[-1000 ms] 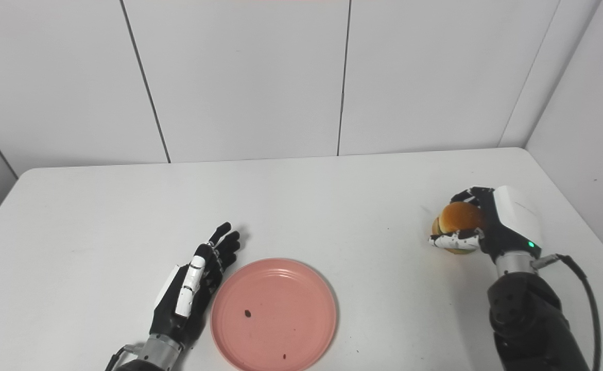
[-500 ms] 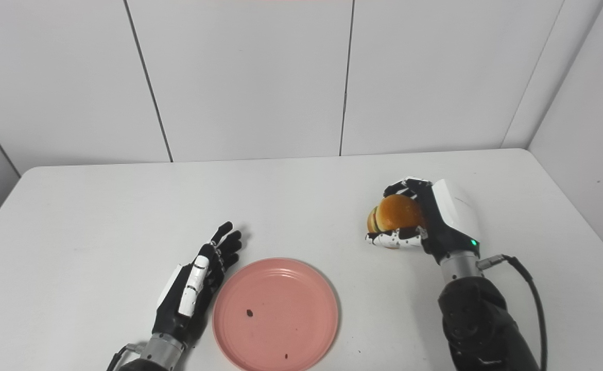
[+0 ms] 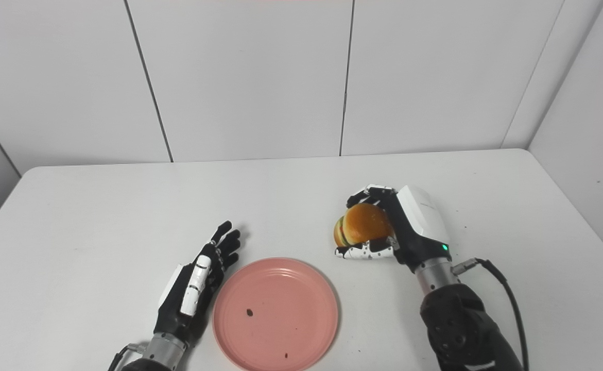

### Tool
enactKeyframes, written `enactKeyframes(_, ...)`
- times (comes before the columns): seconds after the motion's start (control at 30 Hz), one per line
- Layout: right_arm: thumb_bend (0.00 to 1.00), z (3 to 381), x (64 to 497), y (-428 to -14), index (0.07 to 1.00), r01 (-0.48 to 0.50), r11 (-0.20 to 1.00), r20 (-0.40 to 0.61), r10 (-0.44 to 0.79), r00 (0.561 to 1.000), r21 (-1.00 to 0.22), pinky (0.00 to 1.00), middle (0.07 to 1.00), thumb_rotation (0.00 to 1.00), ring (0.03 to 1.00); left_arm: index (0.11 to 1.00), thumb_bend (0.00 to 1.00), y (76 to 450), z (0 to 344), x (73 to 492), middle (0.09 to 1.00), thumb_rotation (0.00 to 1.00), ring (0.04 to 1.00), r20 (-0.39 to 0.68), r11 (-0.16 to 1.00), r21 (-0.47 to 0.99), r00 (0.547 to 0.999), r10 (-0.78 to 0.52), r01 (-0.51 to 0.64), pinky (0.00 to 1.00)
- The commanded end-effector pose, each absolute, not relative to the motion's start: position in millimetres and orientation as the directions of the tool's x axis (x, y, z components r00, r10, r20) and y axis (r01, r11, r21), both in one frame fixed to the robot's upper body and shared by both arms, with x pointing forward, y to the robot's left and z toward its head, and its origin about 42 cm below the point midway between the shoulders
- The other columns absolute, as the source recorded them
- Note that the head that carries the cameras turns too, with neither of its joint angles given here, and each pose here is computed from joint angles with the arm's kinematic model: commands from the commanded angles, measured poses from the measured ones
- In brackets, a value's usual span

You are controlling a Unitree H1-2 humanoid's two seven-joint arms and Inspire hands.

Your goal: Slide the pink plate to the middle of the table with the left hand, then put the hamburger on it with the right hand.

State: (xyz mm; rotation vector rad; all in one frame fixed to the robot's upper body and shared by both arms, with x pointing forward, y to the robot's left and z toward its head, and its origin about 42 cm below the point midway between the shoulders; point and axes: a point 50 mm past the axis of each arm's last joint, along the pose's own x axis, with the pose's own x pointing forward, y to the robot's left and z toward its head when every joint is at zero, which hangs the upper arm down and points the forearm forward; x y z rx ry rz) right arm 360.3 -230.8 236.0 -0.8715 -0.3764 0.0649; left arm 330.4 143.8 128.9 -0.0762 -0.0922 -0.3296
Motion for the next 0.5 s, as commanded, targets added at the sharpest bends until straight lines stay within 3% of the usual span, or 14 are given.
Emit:
enactKeyframes(0.0, 0.5, 249.2, 359.2, -218.9, 0.548, 0.121, 0.652, 0.381, 0.274, 0.883, -0.748, 0.22, 0.455, 0.0, 0.347, 0.92, 0.56, 142.7, 105.6, 326.3, 0.94, 1.0, 0.953, -0.002, 0.949, -0.058, 0.951, -0.31, 0.309, 0.95)
enactKeyframes(0.33, 0.5, 250.4, 343.5, -185.5, 0.545, 0.04, 0.668, 0.392, 0.387, 0.835, -0.743, 0.24, 0.456, 0.0, 0.349, 0.92, 0.55, 140.1, 103.7, 328.8, 0.937, 1.0, 0.953, -0.003, 0.949, -0.043, 0.95, -0.312, 0.312, 0.96)
enactKeyframes(0.37, 0.51, 251.8, 340.6, -182.0, 0.53, 0.029, 0.665, 0.386, 0.397, 0.833, -0.746, 0.24, 0.435, 0.0, 0.406, 0.918, 0.55, 139.5, 103.6, 328.9, 0.935, 1.0, 0.954, -0.006, 0.949, -0.041, 0.95, -0.312, 0.311, 0.97)
enactKeyframes(0.47, 0.5, 252.8, 333.2, -172.6, 0.54, -0.004, 0.655, 0.373, 0.436, 0.819, -0.756, 0.24, 0.455, 0.0, 0.355, 0.918, 0.55, 138.0, 103.6, 329.4, 0.932, 1.0, 0.955, -0.01, 0.949, -0.037, 0.949, -0.314, 0.313, 0.97)
